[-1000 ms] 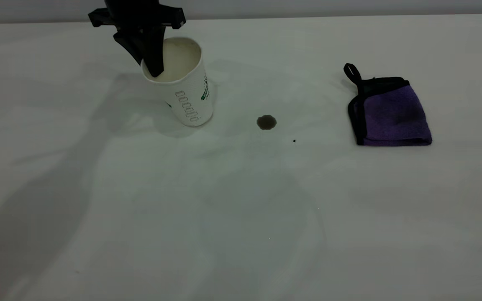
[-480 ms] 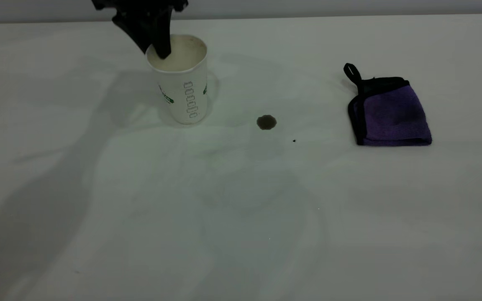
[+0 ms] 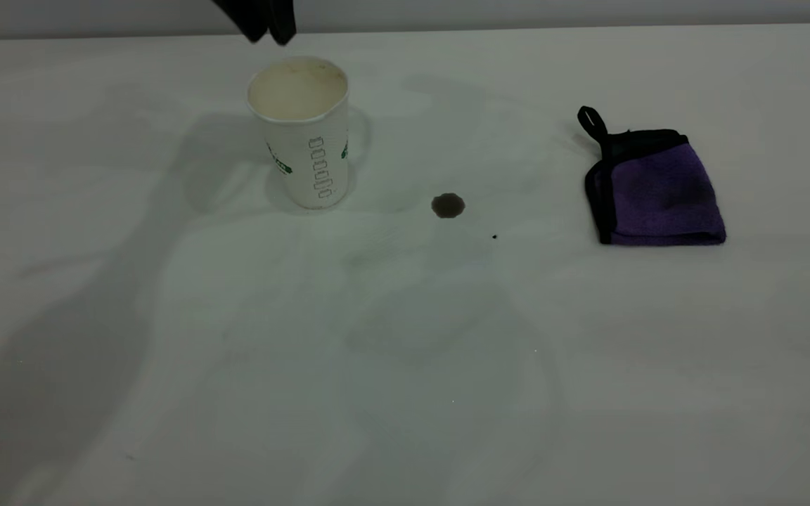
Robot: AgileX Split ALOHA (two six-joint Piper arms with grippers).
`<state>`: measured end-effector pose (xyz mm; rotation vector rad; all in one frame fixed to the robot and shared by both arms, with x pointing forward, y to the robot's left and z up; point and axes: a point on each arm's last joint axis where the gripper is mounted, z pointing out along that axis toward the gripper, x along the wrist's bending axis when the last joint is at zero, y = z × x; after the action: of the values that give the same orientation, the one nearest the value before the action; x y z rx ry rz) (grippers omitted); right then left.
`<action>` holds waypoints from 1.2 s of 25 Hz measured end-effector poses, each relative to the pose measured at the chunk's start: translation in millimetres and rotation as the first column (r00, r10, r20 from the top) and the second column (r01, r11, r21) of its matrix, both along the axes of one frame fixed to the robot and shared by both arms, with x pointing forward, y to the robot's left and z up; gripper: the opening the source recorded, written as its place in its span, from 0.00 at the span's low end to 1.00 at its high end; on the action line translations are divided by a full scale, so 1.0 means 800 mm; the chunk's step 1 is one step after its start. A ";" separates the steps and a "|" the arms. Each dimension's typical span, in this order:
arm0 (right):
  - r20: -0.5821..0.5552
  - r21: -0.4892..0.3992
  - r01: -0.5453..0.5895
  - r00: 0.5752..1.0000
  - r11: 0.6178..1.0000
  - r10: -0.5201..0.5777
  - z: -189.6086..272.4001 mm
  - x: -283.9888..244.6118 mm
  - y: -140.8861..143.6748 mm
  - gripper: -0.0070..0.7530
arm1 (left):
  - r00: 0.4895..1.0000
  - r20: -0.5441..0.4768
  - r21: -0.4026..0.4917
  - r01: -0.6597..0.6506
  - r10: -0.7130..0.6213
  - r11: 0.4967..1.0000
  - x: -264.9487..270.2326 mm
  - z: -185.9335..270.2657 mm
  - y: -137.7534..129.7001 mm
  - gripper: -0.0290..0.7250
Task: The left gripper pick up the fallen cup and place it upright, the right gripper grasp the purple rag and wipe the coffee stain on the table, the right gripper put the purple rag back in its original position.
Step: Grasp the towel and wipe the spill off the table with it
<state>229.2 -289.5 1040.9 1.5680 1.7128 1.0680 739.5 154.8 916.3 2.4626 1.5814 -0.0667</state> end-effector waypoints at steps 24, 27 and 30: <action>0.000 0.000 0.000 1.000 1.000 0.000 0.000 0.000 0.000 0.52 | 0.928 0.373 -0.103 0.049 -0.007 0.993 -0.232 0.339 0.019 0.47; 0.000 0.000 0.000 1.000 1.000 0.000 0.000 0.000 0.000 0.52 | 0.936 0.352 -0.084 0.042 -0.010 0.996 -0.280 0.336 0.039 0.47; 0.000 0.000 0.000 1.000 1.000 0.000 0.000 0.000 0.000 0.52 | 0.949 0.316 -0.068 0.033 -0.010 0.997 -0.328 0.321 0.057 0.47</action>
<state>229.2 -289.5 1040.9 1.5680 1.7128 1.0680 477.3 200.5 1173.1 2.2957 1.3898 0.2501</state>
